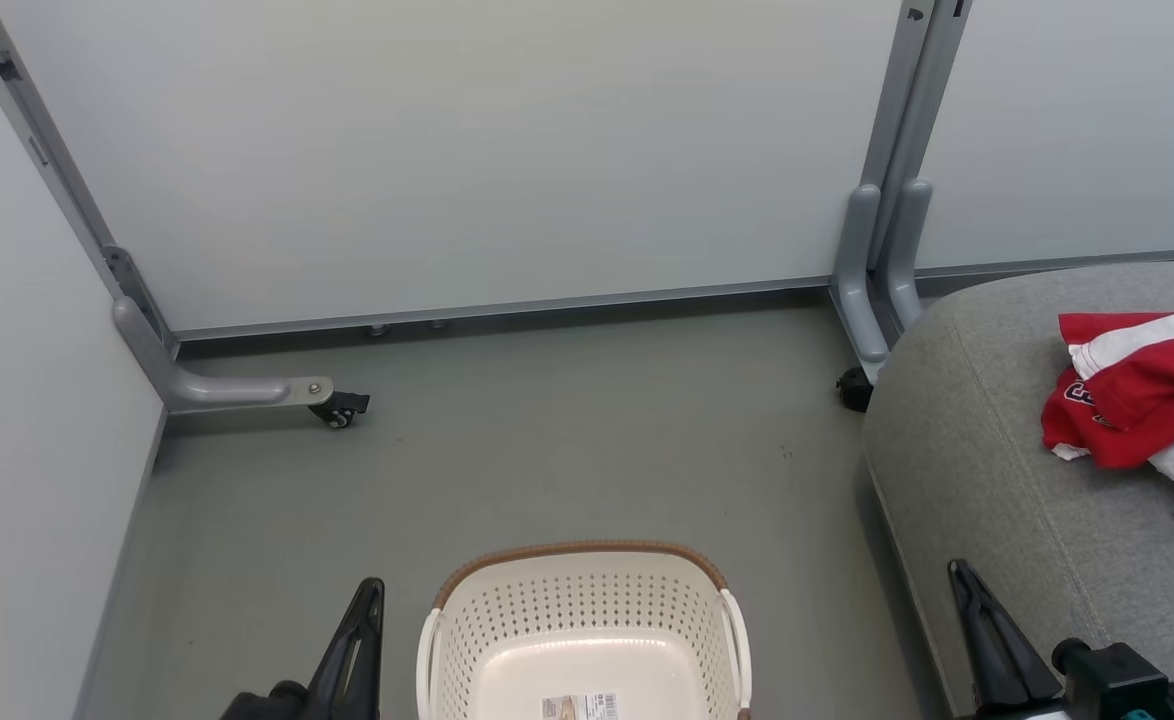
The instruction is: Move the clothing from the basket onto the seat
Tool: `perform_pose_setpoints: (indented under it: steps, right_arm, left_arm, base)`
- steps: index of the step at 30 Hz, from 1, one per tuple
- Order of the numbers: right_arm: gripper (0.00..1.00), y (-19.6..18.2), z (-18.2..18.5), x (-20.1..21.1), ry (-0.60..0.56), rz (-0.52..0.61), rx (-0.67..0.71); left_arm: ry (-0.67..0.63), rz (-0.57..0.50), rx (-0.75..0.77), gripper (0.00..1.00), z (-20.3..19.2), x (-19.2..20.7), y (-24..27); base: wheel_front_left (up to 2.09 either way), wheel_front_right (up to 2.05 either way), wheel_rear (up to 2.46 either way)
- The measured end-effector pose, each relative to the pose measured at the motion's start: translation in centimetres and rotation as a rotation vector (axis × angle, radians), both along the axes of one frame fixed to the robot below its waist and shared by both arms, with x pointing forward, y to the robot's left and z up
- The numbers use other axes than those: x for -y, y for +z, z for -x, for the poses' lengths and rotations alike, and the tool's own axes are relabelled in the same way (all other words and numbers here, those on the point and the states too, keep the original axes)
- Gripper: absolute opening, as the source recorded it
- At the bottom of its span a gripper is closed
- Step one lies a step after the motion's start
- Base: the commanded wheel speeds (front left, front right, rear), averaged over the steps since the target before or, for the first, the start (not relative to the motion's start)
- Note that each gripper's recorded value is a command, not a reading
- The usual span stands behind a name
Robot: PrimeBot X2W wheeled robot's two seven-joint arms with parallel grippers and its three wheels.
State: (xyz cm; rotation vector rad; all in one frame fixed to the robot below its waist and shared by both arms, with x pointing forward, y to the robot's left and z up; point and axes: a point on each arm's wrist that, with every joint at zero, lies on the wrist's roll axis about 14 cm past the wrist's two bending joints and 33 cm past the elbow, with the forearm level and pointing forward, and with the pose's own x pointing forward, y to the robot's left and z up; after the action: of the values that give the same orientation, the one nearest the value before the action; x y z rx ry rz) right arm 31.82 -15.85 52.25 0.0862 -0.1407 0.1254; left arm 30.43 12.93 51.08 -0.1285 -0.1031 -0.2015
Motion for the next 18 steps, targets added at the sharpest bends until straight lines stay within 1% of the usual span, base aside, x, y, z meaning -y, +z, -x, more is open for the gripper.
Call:
perform_pose_setpoints:
  steps: [2, 12, 18]
  right_arm:
    - [0.0, -0.4, 0.0, 0.0, -0.002, -0.021, -0.014]
    - [0.0, -1.1, -0.6, 0.9, -0.024, -0.221, -0.07]
    - [0.0, -1.2, -1.1, 1.3, -0.032, -0.327, -0.087]
  left_arm:
    - [0.003, 0.015, -0.015, 0.0, 0.0, -0.1, -0.3]
    - [0.046, 0.21, -0.09, 0.0, -0.5, -1.4, -1.2]
    - [0.063, 0.308, -0.113, 0.0, -1.2, -2.0, -1.3]
  base:
    - [0.0, 0.0, 0.0]
    - [0.0, 0.0, 0.0]
    - [0.0, 0.0, 0.0]
